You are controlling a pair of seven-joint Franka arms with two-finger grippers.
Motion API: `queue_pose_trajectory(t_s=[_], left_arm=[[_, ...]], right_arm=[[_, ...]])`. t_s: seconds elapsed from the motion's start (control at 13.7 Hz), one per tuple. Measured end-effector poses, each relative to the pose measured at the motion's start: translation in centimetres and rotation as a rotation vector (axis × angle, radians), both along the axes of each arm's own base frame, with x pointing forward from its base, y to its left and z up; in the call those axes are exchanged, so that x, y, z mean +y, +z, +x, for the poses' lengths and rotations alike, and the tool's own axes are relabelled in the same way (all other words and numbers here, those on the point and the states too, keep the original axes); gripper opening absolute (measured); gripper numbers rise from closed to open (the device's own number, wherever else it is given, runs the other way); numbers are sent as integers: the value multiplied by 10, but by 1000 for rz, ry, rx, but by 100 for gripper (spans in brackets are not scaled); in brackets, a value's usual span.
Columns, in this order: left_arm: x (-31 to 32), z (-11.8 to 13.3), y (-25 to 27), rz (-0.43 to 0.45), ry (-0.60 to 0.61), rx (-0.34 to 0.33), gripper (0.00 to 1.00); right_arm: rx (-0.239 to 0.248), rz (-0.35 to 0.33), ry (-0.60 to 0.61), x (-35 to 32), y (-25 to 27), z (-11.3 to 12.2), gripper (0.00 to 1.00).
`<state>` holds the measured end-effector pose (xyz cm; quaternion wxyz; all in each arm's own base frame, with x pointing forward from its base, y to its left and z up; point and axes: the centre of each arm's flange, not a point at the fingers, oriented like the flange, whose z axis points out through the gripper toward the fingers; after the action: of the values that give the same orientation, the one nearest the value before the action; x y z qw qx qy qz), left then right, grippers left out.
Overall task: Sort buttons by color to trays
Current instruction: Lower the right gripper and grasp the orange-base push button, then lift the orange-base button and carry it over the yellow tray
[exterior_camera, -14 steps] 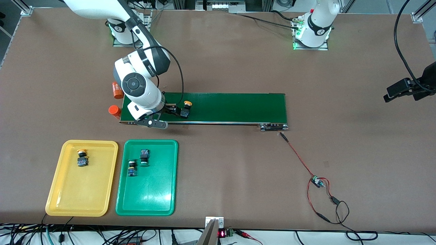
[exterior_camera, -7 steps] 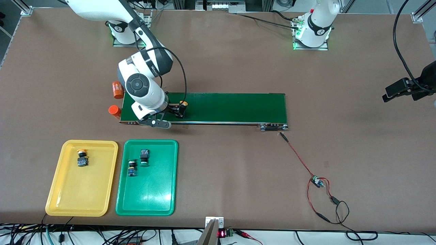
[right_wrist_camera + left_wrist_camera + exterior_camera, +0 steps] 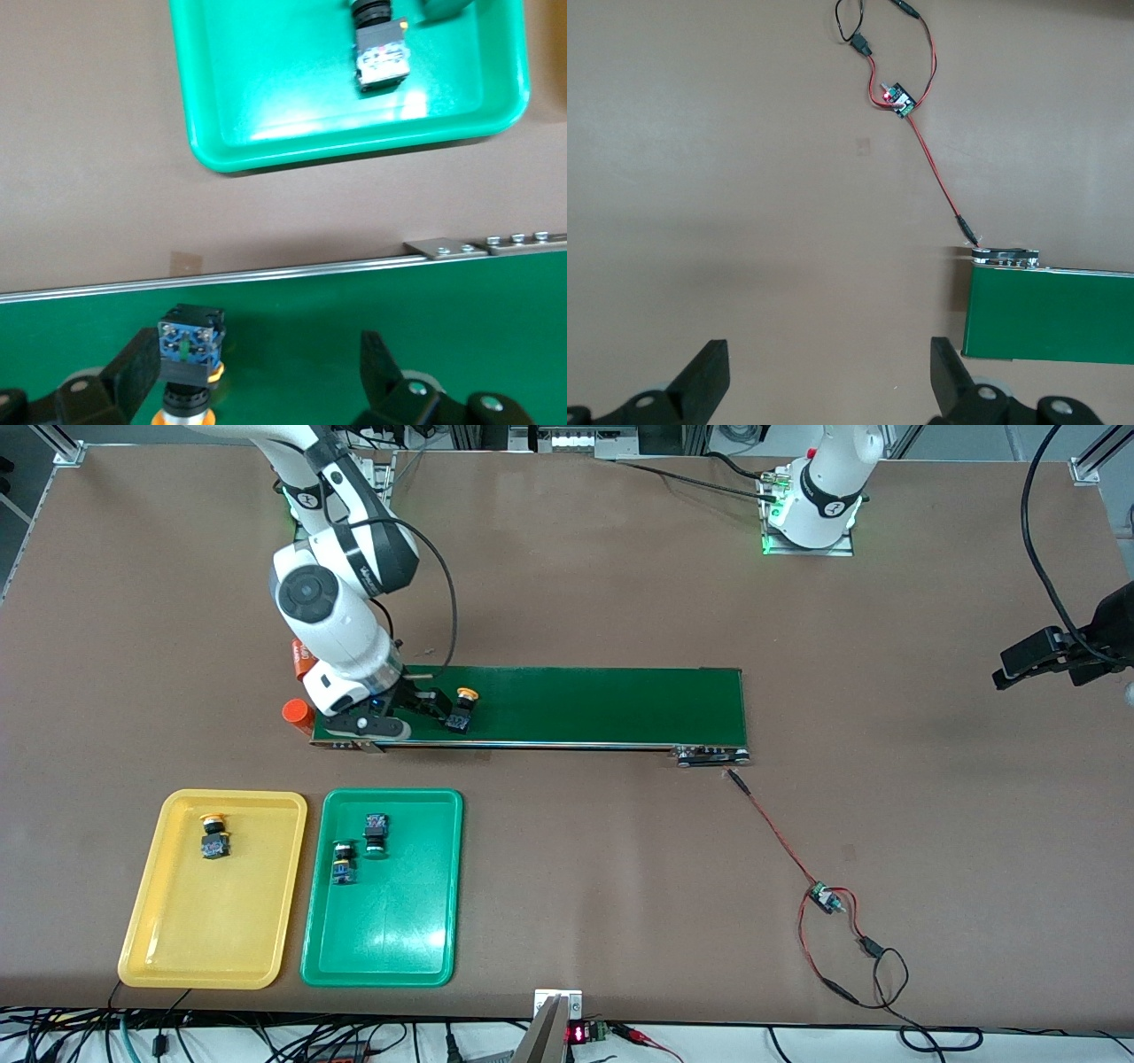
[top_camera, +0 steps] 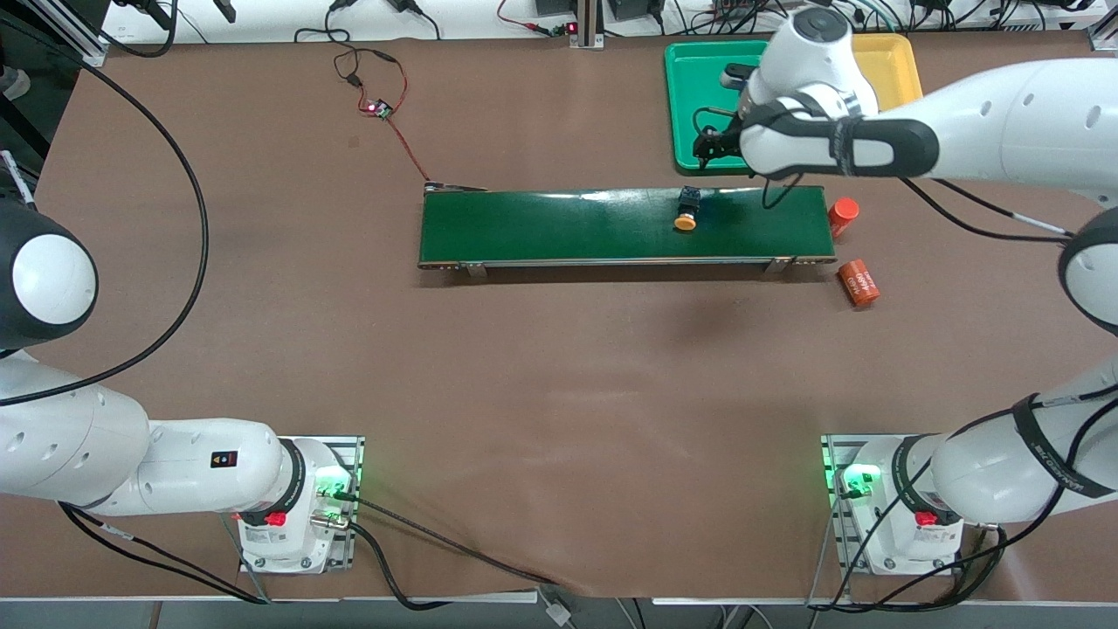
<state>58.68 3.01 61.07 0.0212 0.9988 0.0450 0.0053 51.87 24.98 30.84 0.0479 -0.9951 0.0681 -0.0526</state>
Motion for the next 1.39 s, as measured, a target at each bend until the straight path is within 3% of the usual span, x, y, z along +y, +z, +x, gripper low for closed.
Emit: queue_pose_trajectory(t_s=[0.15,0.51,0.87,1.39], left_arm=[[0,0,0,0,0,0,100],[1,0,0,0,1,1,100],[0,0,0,0,-1,3,100],[-8,1,1,0,-13,-9,100]], right_arm=[[-15,2,-6,-9,-6,-10,100],[13,-4,-20,-6,-19,-20,100],[42,-9,-34,-5,-34,-22,100],[44,-23,-25,-8,-38,-22,100]])
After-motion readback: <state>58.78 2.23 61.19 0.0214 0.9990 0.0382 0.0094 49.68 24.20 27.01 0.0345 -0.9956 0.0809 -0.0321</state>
